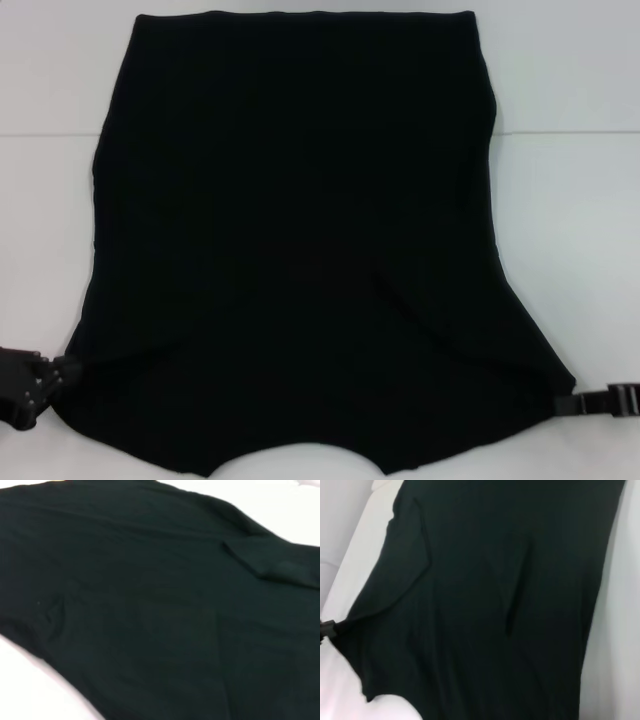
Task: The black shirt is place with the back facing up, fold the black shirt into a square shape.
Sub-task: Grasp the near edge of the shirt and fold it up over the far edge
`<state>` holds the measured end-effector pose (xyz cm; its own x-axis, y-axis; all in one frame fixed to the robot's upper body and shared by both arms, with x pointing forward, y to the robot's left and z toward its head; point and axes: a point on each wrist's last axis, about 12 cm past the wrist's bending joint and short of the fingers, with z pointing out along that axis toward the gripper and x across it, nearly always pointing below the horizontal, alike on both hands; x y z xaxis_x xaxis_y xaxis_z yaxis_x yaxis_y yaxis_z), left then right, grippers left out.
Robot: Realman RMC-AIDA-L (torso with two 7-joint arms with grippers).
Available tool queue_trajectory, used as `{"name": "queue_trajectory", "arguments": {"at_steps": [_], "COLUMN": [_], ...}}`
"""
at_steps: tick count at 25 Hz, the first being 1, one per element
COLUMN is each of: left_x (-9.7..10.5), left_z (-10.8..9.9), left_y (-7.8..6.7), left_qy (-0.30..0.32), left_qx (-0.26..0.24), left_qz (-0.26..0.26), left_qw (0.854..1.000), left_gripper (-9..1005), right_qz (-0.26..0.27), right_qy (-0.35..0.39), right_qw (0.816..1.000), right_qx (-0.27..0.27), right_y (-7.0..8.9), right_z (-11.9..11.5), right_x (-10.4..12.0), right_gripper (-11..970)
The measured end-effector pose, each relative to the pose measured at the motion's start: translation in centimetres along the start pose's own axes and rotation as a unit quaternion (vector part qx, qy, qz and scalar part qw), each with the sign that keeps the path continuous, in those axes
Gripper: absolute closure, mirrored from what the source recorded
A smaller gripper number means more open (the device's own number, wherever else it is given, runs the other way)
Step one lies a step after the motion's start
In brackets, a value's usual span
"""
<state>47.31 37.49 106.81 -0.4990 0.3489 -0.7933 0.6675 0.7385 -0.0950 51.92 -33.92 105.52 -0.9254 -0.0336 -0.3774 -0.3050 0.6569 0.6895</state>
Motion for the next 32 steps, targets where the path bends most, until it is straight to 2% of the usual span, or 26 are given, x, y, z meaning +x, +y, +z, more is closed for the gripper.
{"name": "queue_trajectory", "arguments": {"at_steps": [13, 17, 20, 26, 32], "left_x": [0.9, 0.5, -1.4, -6.9, -12.7], "left_z": [-3.3, -3.7, -2.7, 0.8, 4.9], "left_y": [-2.6, -2.7, -1.8, 0.0, 1.4], "left_qy": [-0.001, -0.012, -0.019, -0.009, 0.005], "left_qx": [0.080, 0.084, 0.091, 0.106, 0.076], "left_qz": [-0.039, -0.049, -0.043, -0.006, 0.014], "left_qw": [0.996, 0.995, 0.995, 0.994, 0.997], "left_gripper": [952, 952, 952, 952, 953], "right_qz": [-0.002, -0.007, -0.021, -0.061, -0.097], "right_qy": [-0.002, -0.025, -0.054, -0.110, -0.147], "right_qw": [0.999, 0.998, 0.996, 0.991, 0.984], "right_qx": [-0.049, -0.058, -0.062, -0.051, -0.013], "right_y": [-0.8, -0.8, -0.6, 0.3, 1.5], "right_z": [-4.0, -4.7, -5.0, -4.6, -3.3], "right_x": [5.6, 5.8, 4.2, -1.7, -7.8], "right_gripper": [953, 944, 938, 925, 912]}}
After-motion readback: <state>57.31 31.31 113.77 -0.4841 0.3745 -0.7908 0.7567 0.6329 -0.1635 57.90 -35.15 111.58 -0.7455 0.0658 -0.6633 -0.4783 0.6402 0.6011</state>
